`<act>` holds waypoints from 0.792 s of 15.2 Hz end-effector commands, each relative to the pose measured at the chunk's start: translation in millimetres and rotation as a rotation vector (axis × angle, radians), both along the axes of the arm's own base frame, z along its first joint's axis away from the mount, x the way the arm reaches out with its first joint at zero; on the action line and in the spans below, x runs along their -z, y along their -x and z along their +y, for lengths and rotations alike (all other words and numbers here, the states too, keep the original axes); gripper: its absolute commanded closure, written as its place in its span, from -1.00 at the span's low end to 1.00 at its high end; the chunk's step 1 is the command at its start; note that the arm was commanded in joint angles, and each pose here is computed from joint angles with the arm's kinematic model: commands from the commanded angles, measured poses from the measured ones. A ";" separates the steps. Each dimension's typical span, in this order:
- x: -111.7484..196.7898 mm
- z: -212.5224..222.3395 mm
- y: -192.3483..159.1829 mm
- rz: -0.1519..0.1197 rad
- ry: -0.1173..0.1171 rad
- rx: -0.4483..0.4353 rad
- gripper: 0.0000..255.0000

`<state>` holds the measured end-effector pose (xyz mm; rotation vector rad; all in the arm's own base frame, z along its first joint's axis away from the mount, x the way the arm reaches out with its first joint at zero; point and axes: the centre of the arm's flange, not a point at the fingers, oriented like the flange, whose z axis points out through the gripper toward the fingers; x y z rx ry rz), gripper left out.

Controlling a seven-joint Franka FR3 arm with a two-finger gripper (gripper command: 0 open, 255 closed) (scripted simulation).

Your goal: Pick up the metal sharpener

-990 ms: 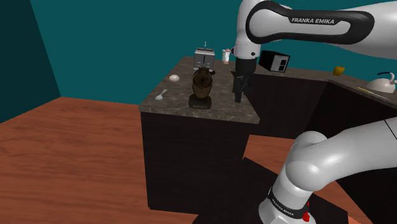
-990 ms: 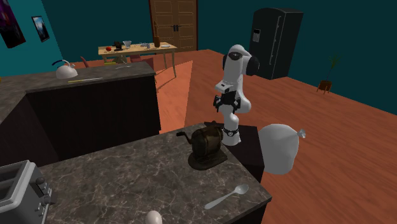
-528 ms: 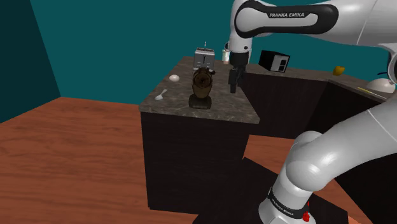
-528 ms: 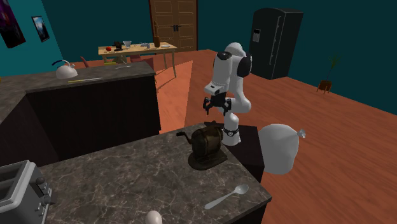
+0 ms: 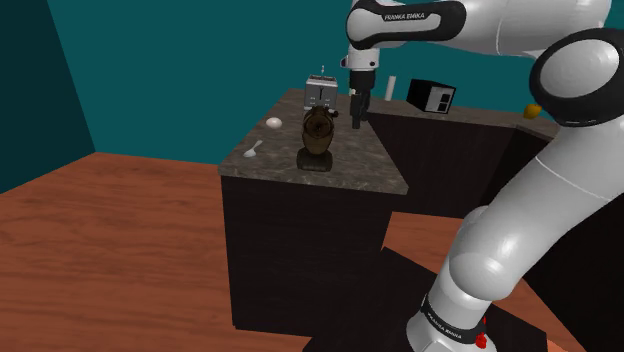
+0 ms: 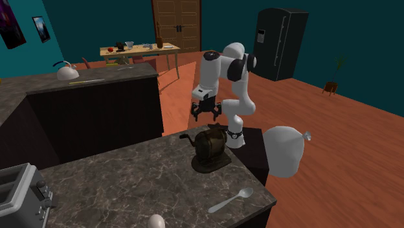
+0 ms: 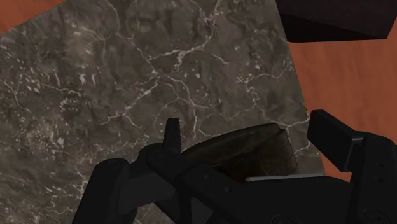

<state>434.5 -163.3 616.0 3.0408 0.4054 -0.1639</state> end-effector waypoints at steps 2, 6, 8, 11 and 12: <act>-5.5 -20.0 -34.1 0.003 0.000 -0.047 -1.00; -13.2 -46.2 -78.6 0.006 -0.002 -0.106 -1.00; -17.0 -58.4 -101.5 0.008 -0.003 -0.135 -1.00; -22.5 -75.3 -136.4 0.011 -0.004 -0.180 -1.00; -23.2 -77.0 -140.2 0.011 -0.004 -0.184 -1.00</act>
